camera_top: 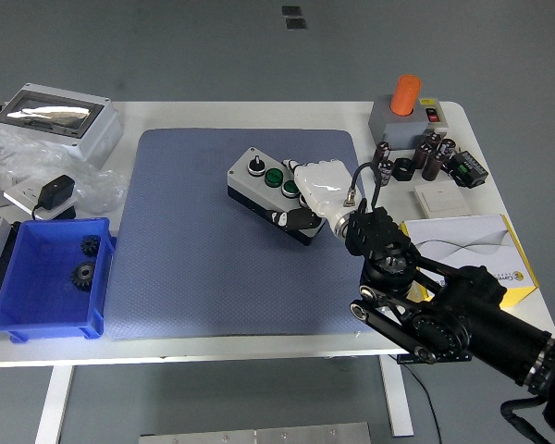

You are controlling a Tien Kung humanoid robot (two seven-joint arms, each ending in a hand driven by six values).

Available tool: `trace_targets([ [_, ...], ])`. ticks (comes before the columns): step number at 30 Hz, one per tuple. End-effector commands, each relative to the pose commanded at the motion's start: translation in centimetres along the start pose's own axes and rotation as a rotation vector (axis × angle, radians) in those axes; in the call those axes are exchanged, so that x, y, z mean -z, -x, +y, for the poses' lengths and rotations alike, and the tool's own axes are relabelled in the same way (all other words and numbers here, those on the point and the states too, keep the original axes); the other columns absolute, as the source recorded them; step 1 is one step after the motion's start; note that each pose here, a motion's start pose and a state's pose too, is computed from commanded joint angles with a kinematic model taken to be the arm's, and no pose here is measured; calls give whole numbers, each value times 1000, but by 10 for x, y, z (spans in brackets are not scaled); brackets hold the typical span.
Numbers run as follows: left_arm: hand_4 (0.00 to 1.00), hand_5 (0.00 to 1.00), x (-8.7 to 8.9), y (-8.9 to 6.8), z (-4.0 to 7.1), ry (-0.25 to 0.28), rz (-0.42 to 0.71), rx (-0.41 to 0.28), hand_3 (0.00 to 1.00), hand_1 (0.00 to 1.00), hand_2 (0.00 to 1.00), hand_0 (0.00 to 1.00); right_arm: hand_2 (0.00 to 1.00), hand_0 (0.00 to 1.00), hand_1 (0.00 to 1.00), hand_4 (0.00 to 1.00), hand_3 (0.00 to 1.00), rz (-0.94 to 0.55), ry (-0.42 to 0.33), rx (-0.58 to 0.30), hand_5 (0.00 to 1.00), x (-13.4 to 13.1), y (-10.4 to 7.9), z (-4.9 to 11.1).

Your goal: Pick up the button,place it on the desk,press the button,press the button

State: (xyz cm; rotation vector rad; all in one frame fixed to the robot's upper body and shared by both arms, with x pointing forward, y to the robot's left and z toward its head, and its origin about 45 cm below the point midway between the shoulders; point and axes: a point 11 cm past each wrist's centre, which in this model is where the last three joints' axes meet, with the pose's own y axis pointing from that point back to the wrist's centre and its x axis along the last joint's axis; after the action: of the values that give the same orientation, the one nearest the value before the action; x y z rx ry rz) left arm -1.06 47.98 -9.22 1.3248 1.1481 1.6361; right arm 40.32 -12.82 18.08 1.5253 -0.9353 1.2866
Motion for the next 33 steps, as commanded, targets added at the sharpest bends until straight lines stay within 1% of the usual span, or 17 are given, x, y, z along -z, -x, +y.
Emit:
trace_targets([
  [4, 957, 820, 0, 0, 0, 1, 1, 0, 822, 691, 679, 706, 373, 236, 357, 108, 514, 20, -76, -17, 2, 0, -7, 4],
  [8, 957, 820, 2, 1, 0, -3, 4, 1, 822, 691, 679, 706, 373, 236, 357, 108, 514, 53, -148, 26, 2, 0, -8, 14],
  [10, 960, 821, 3, 1, 0, -6, 4, 1, 822, 691, 680, 706, 378, 240, 358, 94, 513, 61, -179, 42, 2, 3, -10, 19],
  [12, 960, 821, 3, 2, 0, -7, 4, 2, 822, 691, 680, 706, 378, 240, 358, 94, 513, 80, -226, 55, 2, 10, -11, 23],
  [18, 960, 829, 0, 4, 0, -3, 0, 6, 822, 691, 680, 705, 380, 235, 360, 86, 523, 144, -327, 117, 2, 25, 3, 29],
  [22, 960, 828, 2, 5, 0, -8, -2, 7, 821, 691, 680, 705, 382, 237, 361, 78, 530, 162, -388, 134, 2, 36, 8, 32],
  [27, 960, 828, 2, 5, 0, -11, -2, 8, 821, 691, 680, 705, 382, 237, 361, 78, 530, 167, -404, 142, 2, 42, 12, 32],
  [28, 959, 834, 2, 6, 0, -11, -2, 8, 821, 691, 680, 705, 384, 243, 364, 65, 535, 168, -407, 141, 2, 43, 12, 31],
  [33, 959, 834, 2, 6, 0, -10, -3, 9, 821, 691, 680, 705, 384, 243, 364, 65, 535, 174, -424, 132, 2, 48, 13, 30],
])
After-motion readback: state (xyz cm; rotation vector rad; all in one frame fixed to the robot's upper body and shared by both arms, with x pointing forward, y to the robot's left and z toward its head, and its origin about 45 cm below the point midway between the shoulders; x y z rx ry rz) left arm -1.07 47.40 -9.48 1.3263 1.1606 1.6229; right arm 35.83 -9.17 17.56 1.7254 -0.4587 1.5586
